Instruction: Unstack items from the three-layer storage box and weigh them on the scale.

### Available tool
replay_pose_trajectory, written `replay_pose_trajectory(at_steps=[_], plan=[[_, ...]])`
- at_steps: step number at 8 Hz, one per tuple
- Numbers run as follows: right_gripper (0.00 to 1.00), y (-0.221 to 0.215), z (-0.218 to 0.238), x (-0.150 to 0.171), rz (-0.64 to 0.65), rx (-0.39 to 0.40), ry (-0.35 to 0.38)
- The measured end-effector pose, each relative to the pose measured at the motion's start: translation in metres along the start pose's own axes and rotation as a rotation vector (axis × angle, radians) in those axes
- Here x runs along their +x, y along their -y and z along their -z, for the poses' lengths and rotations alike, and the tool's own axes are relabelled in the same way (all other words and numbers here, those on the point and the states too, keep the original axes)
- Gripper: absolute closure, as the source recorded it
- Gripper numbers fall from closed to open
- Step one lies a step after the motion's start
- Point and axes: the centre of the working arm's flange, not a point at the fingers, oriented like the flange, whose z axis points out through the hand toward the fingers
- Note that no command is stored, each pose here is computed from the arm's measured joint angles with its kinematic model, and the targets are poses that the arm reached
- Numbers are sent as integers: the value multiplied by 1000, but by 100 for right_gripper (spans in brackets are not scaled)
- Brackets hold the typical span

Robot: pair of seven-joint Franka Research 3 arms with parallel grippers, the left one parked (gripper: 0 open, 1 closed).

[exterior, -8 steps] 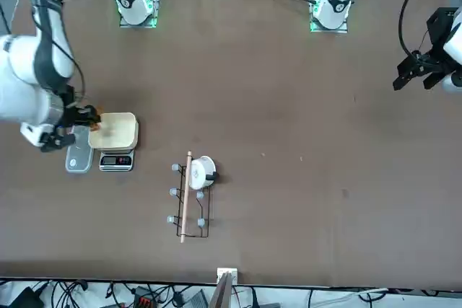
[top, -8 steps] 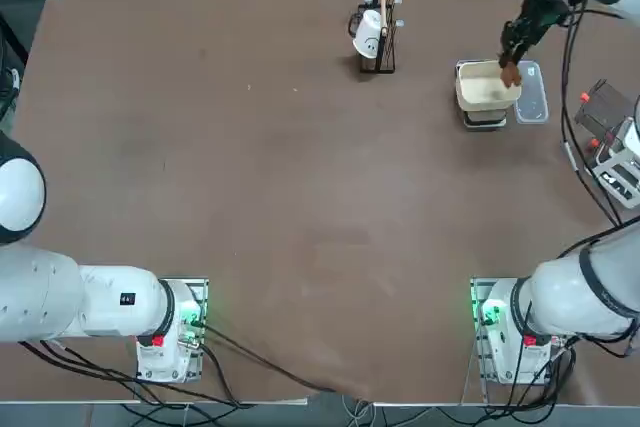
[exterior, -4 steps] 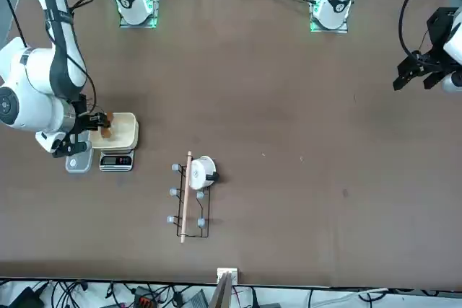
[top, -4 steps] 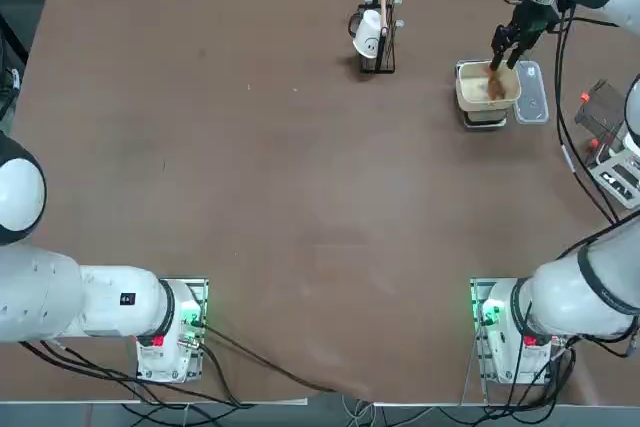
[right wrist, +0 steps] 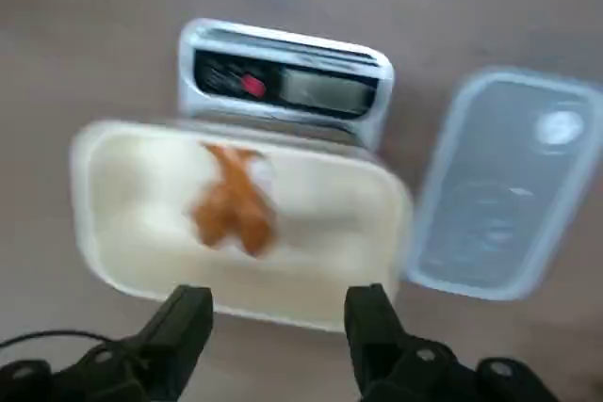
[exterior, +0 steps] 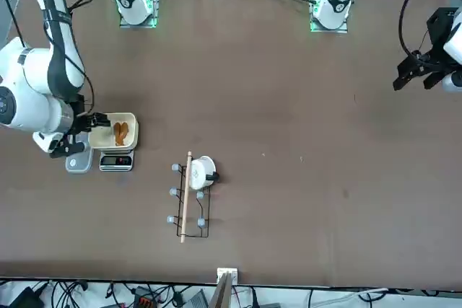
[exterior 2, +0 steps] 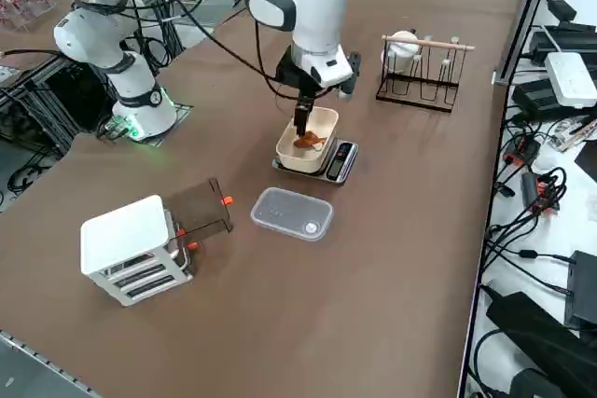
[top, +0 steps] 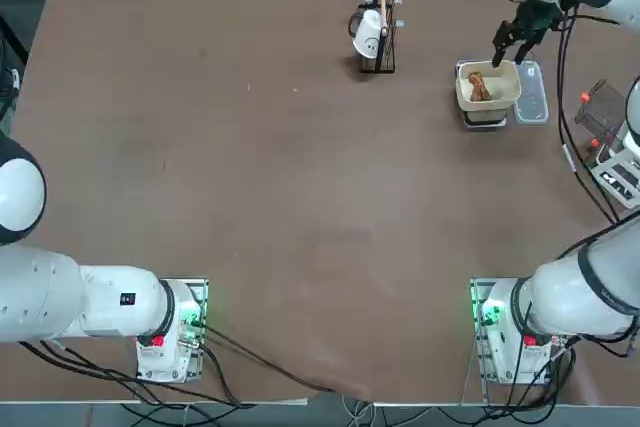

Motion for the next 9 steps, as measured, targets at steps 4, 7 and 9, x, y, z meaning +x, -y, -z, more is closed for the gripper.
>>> replay_pose_trajectory(at_steps=[4,7,9], plan=[[85,-116,2,-48,314,-89,59],[98,-171,-25,-59,456,-114,34],[98,-182,-45,-59,477,-127,69]])
